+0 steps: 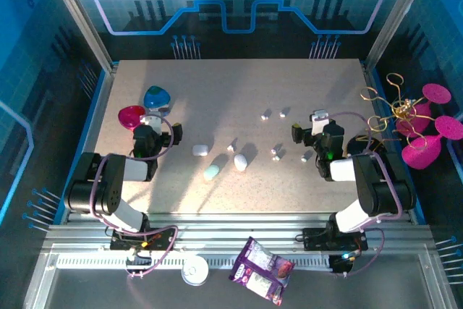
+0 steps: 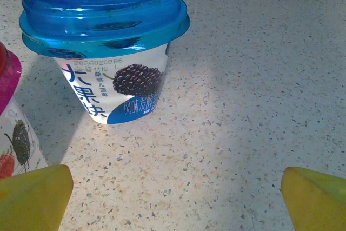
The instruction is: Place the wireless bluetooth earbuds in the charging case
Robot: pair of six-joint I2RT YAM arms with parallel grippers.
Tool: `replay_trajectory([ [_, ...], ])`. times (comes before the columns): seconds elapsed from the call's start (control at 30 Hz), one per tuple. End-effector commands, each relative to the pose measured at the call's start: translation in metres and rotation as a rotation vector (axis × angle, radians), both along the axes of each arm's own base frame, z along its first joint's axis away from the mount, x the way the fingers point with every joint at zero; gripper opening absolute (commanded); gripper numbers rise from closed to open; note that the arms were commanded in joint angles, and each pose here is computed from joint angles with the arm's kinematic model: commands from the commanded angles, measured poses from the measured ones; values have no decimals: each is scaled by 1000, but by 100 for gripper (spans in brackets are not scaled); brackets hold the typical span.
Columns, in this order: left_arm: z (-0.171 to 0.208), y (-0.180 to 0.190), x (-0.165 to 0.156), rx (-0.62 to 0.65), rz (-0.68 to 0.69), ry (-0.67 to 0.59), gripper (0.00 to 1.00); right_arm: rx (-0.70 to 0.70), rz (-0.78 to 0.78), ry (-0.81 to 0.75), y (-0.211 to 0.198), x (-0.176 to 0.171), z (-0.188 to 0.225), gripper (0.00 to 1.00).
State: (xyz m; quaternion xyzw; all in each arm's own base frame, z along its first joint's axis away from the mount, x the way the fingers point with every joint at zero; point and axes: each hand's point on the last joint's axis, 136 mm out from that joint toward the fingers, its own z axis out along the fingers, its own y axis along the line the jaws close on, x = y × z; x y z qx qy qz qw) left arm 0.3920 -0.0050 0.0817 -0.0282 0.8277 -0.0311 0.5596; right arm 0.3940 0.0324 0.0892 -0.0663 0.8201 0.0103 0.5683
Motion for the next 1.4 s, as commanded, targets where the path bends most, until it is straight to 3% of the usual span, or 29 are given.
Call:
replay_trajectory([
  [0.0,14,-2,7,-3,-15,-48,99,-2,-5,-26,-2,6,9,100],
  [0.73,16,-2,6,0,-13,-55,99,-8,-8,-37,-2,5,12,100],
  [1.07,84,-22,-23,58,-42,-99,99,-57,30,-57,17,-10,62,100],
  [1.2,112,-50,-43,22,-121,-95,99,42,50,25,35,-21,80,100],
  [1.37,134,-88,-73,-13,-264,-17,99,15,146,66,83,-49,93,100],
])
